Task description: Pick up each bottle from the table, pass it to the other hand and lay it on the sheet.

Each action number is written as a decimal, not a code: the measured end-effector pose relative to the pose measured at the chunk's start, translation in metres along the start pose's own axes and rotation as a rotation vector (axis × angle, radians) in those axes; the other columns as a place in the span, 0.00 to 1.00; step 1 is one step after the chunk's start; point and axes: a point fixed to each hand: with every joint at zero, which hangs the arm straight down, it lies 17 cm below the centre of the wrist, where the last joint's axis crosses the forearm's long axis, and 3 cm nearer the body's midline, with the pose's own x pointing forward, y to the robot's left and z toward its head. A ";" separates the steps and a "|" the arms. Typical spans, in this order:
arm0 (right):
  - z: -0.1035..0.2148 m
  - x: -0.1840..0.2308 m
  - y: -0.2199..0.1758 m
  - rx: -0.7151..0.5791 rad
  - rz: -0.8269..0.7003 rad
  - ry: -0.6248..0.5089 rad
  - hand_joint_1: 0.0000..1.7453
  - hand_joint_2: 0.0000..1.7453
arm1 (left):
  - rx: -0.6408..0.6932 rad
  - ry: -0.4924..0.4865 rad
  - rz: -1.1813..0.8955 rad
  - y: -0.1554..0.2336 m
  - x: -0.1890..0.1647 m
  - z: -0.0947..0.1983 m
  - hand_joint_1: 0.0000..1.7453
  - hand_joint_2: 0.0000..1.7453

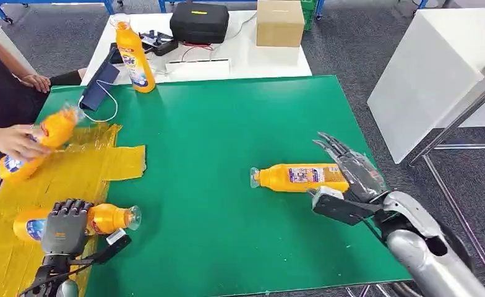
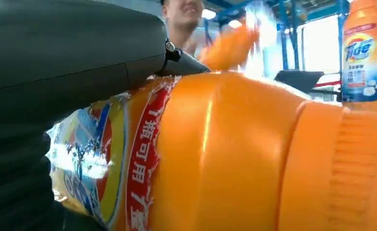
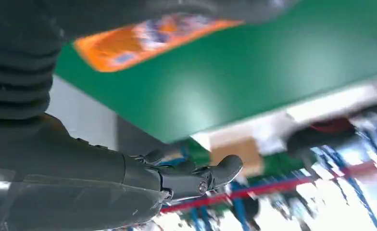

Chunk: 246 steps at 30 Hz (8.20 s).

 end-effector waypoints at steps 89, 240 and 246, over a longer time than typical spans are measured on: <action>-0.075 -0.110 0.129 0.243 0.162 0.381 1.00 1.00 | 0.266 -0.178 1.354 0.137 0.090 -0.061 0.00 0.00; -0.058 0.260 0.121 -0.119 -0.386 -0.465 0.00 0.00 | 0.336 -0.095 0.773 0.127 0.055 -0.003 1.00 1.00; -0.056 0.257 0.119 -0.123 -0.379 -0.466 0.00 0.00 | 0.267 -0.052 0.547 0.108 0.052 -0.005 1.00 1.00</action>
